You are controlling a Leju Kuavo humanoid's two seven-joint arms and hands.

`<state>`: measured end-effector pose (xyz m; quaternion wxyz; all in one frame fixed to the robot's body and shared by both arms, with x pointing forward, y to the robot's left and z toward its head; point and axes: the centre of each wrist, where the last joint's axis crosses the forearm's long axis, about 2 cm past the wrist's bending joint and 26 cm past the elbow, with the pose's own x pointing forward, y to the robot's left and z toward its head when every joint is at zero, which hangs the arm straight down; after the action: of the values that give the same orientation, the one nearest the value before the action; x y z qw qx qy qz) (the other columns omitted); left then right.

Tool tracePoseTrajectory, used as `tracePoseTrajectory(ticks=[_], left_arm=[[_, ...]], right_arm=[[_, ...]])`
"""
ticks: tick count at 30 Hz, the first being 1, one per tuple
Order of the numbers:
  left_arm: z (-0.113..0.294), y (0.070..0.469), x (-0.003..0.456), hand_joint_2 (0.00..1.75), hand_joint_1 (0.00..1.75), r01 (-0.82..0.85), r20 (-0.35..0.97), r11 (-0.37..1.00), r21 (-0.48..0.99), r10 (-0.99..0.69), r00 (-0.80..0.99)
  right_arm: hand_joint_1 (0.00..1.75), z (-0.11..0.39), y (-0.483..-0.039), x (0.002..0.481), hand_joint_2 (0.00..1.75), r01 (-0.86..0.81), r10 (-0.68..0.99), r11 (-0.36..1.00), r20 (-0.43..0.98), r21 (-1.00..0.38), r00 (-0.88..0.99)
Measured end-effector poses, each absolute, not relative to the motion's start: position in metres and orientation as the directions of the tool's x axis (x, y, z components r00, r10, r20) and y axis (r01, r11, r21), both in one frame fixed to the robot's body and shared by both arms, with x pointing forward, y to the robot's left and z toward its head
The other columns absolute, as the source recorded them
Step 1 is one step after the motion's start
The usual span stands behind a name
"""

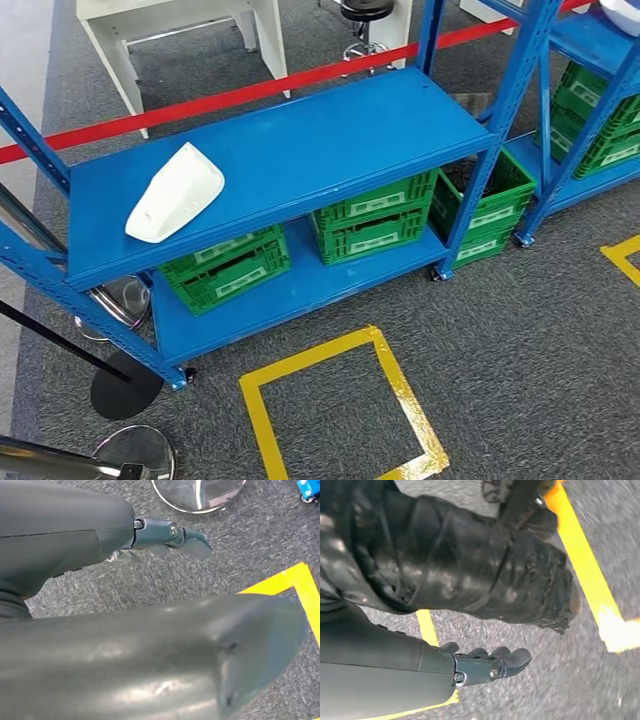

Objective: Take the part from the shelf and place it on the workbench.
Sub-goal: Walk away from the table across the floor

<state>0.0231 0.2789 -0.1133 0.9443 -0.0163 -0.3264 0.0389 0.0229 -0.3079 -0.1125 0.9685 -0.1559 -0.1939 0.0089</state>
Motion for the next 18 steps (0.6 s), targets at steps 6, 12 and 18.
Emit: tracePoseTrajectory(ticks=[6,12,18], left_arm=[[-0.1132,0.2791,0.0252,0.00,0.00,-0.064,0.618,0.996,-0.055,0.085,0.781],[-0.1130,0.2733,0.0245,0.00,0.00,-0.064,0.615,0.996,-0.062,0.089,0.783],[-0.1131,0.2769,0.0245,0.00,0.00,-0.067,0.626,0.996,-0.056,0.087,0.775]], right_arm=[[0.00,-0.1125,-0.3071,0.0233,0.00,0.043,0.077,0.952,0.374,-0.303,0.924],[0.00,-0.1124,-0.3109,0.0225,0.00,0.040,0.084,0.950,0.378,-0.310,0.922],[0.00,-0.1124,-0.3103,0.0242,0.00,0.066,0.085,0.952,0.465,-0.299,0.881]])
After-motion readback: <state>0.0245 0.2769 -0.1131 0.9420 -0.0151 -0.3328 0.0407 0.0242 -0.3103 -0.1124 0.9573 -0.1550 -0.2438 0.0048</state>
